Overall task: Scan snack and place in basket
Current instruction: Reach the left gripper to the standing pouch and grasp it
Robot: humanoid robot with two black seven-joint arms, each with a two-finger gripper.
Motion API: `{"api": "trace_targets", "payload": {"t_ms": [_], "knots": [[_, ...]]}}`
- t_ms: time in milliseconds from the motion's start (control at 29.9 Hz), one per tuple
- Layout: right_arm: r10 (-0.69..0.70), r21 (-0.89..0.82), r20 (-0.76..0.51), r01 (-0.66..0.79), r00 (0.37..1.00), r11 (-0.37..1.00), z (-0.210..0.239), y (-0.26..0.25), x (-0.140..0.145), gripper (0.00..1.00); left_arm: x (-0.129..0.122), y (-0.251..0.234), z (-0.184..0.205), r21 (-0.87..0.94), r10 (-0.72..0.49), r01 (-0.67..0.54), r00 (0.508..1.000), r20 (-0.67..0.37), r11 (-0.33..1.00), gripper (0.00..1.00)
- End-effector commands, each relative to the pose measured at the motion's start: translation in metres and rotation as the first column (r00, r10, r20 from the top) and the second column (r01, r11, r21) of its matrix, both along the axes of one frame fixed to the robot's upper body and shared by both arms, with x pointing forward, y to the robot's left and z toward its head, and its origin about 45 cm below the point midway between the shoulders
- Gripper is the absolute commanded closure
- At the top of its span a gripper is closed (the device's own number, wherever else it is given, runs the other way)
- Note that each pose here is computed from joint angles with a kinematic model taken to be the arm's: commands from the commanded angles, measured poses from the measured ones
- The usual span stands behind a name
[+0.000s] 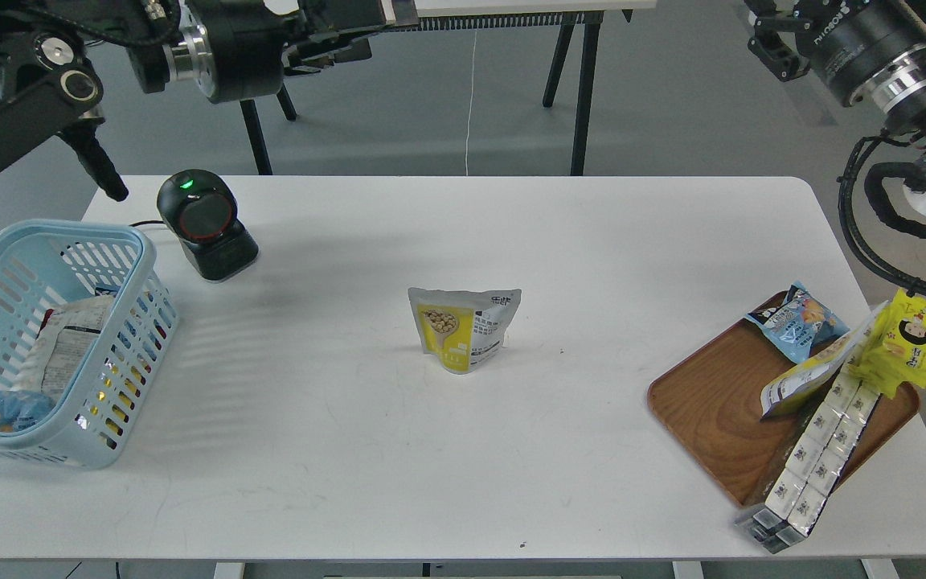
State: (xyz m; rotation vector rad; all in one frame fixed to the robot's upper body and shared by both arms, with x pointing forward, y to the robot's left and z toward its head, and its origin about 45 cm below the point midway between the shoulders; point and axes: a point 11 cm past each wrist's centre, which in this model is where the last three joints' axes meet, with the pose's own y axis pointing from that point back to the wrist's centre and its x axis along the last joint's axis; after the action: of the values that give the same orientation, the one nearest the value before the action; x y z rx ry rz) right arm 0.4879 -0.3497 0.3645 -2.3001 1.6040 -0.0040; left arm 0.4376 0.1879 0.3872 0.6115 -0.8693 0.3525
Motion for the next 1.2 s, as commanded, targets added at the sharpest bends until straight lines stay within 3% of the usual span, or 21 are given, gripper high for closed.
{"api": "trace_targets", "payload": {"t_ms": [0, 167, 334, 534, 835, 968, 1169], "knots": [[-0.053, 0.179, -0.052, 0.061, 0.997, 0.982, -0.025, -0.018, 0.002, 0.01, -0.016, -0.018, -0.012, 0.181, -0.119, 0.100, 0.988, 0.099, 0.978, 0.01], [-0.109, 0.296, -0.080, 0.128, 0.991, 0.946, -0.061, -0.037, -0.001, 0.00, -0.028, -0.048, -0.038, 0.423, -0.285, 0.183, 0.939, 0.192, 0.888, 0.01], [-0.169, 0.376, -0.152, 0.215, 0.974, 0.901, -0.102, -0.025, 0.003, 0.00, -0.034, -0.047, -0.079, 0.663, -0.423, 0.196, 0.884, 0.198, 0.722, 0.01], [-0.149, 0.419, -0.196, 0.220, 0.969, 0.881, -0.119, -0.005, 0.005, 0.00, -0.047, -0.074, -0.104, 0.721, -0.524, 0.261, 0.836, 0.163, 0.642, 0.01], [-0.142, 0.416, -0.200, 0.216, 0.969, 0.883, -0.122, -0.003, 0.004, 0.00, -0.062, -0.077, -0.122, 0.749, -0.574, 0.293, 0.807, 0.140, 0.594, 0.05], [-0.143, 0.417, -0.199, 0.216, 0.969, 0.883, -0.122, -0.003, 0.004, 0.00, -0.067, -0.077, -0.142, 0.751, -0.574, 0.311, 0.811, 0.109, 0.583, 0.12], [-0.137, 0.412, -0.200, 0.210, 0.970, 0.887, -0.122, -0.001, 0.004, 0.00, -0.067, -0.090, -0.153, 0.742, -0.576, 0.327, 0.812, 0.096, 0.585, 0.34]]}}
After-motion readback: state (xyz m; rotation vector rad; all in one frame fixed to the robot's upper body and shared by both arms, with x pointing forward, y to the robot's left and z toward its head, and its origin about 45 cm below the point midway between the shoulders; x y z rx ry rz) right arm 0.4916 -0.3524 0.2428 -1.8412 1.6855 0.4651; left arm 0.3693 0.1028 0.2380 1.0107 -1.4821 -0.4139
